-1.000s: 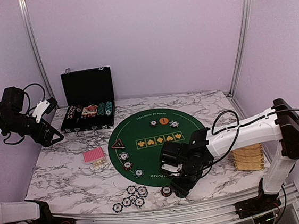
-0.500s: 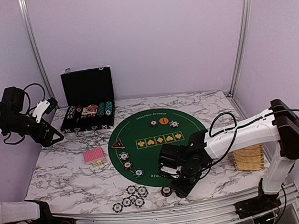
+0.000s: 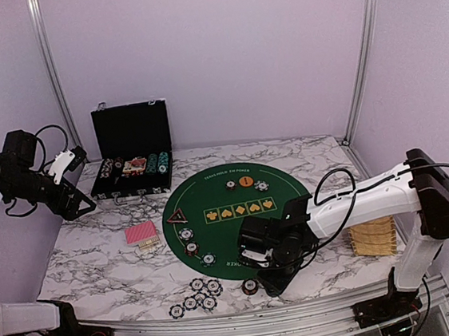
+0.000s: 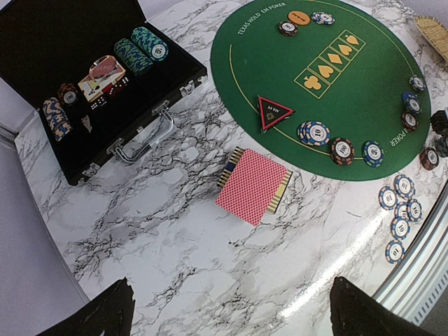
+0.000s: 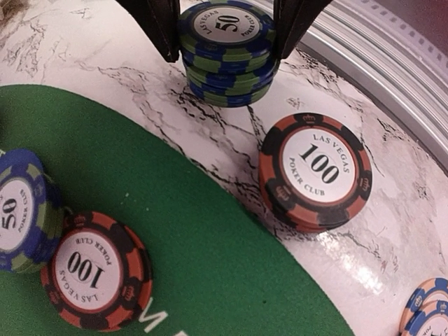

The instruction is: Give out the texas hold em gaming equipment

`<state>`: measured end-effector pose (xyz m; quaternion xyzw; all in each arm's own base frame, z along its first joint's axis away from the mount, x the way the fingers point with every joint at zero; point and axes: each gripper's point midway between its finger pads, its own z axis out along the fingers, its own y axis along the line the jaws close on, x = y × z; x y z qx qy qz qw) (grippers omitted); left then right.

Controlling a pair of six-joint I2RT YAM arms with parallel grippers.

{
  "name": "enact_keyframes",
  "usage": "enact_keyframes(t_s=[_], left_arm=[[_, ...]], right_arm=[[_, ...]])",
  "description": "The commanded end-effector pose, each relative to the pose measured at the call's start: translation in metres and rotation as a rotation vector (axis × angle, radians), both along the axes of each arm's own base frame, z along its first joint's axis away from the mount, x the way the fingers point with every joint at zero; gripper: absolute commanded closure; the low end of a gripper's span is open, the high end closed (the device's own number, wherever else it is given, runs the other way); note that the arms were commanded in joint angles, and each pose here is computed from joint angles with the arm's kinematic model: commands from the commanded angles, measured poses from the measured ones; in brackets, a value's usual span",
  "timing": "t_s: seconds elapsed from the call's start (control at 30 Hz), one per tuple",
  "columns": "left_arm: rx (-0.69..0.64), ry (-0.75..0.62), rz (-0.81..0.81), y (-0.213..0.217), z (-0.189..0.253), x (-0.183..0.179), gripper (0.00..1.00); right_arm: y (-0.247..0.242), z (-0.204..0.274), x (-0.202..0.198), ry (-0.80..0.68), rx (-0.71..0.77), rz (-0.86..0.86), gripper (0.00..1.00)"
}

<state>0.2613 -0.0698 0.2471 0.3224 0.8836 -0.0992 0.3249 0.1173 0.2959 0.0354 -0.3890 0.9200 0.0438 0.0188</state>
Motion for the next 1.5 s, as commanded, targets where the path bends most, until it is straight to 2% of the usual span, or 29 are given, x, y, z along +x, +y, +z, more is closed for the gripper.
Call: enact_keyframes(t_s=[0.0,0.33,0.6,0.8,1.0,1.27,1.47], left_arm=[[0.008,0.015,-0.004,0.0,-0.002,-0.005,0.01],[0.005,0.018,-0.009,-0.001,-0.003,-0.005,0.01],[0.005,0.044,-0.022,-0.002,-0.012,-0.007,0.01],[-0.008,0.105,-0.059,-0.007,-0.031,-0.007,0.01],[0.001,0.14,-0.103,-0.013,-0.049,-0.009,0.01],[0.023,0.136,-0.121,-0.015,-0.062,-0.006,0.01],[0.042,0.133,-0.126,-0.014,-0.071,-0.004,0.01]], right_arm=[[0.01,0.021,0.007,-0.043,0.024,-0.008,1.0],[0.029,0.083,0.053,-0.165,0.103,-0.046,1.0],[0.012,0.104,0.157,-0.289,0.126,-0.21,1.0],[-0.022,0.097,0.248,-0.365,0.106,-0.356,1.0],[-0.044,0.071,0.309,-0.357,0.093,-0.44,1.0],[-0.075,0.032,0.363,-0.316,0.085,-0.526,1.0],[-0.09,0.006,0.385,-0.291,0.074,-0.566,1.0]])
